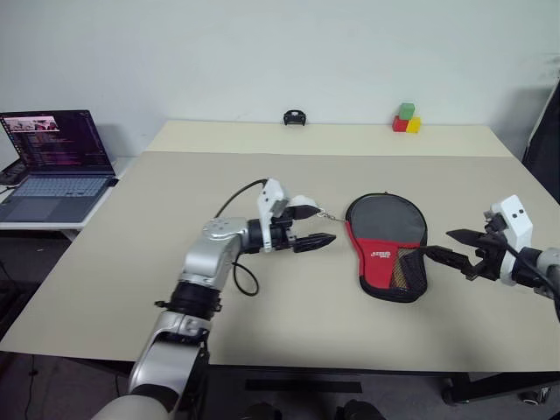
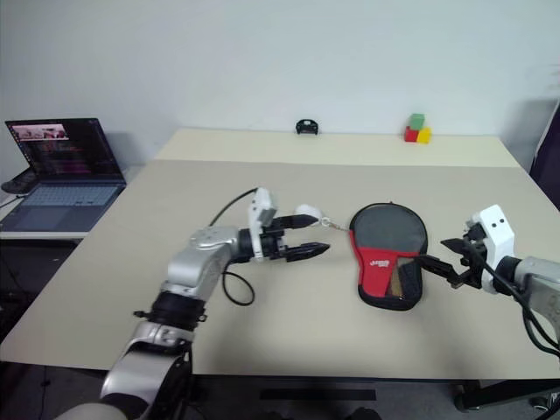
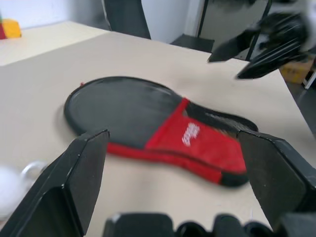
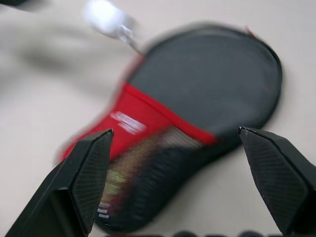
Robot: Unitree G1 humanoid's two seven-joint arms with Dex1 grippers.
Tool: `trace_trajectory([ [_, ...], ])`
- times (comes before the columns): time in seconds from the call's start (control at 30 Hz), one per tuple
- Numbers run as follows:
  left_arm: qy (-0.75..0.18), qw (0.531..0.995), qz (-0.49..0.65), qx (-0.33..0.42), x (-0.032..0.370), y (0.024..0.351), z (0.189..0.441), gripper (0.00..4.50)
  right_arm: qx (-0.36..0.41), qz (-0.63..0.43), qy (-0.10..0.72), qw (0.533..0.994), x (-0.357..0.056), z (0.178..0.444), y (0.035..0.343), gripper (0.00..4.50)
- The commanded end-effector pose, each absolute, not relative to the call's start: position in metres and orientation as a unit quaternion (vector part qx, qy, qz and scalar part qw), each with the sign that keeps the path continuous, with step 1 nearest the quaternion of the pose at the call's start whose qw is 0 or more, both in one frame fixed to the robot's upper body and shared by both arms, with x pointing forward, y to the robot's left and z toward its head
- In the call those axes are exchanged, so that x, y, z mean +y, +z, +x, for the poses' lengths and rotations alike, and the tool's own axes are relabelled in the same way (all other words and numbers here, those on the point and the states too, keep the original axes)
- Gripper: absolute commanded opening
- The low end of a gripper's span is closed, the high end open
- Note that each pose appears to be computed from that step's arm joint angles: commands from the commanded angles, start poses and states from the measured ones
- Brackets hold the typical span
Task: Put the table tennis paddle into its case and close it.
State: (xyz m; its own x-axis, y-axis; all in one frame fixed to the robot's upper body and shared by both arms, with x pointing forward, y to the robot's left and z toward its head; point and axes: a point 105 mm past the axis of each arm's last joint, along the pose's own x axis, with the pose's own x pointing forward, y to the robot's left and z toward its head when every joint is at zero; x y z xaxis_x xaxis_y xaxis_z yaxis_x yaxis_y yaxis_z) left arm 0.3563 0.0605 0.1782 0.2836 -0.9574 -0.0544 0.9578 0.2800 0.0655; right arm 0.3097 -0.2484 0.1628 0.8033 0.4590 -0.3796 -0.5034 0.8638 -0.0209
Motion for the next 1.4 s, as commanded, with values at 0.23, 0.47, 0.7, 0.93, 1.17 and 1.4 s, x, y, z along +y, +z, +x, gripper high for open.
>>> trace_trajectory([
  [0.23,-0.613,0.786,0.065,-0.054,0.070,0.222,0.328,4.50,0.176,-0.054,0.202,0.962,-0.250,0.337,0.149,4.44],
  [0.47,-0.604,0.793,0.069,-0.048,0.075,0.221,0.327,4.50,0.206,-0.018,0.202,0.958,-0.247,0.344,0.131,4.44],
  [0.7,-0.599,0.796,0.070,-0.048,0.076,0.222,0.327,4.50,0.231,-0.017,0.210,0.950,-0.243,0.346,0.118,4.44],
  [0.93,-0.594,0.800,0.073,-0.047,0.080,0.223,0.327,4.50,0.264,-0.020,0.222,0.938,-0.240,0.345,0.104,4.44],
  [1.17,-0.591,0.802,0.073,-0.045,0.081,0.221,0.327,4.50,0.281,-0.019,0.236,0.930,-0.230,0.348,0.096,4.07],
  [1.4,-0.585,0.807,0.078,-0.027,0.089,0.211,0.326,4.50,0.289,-0.015,0.241,0.926,-0.222,0.350,0.092,1.96],
])
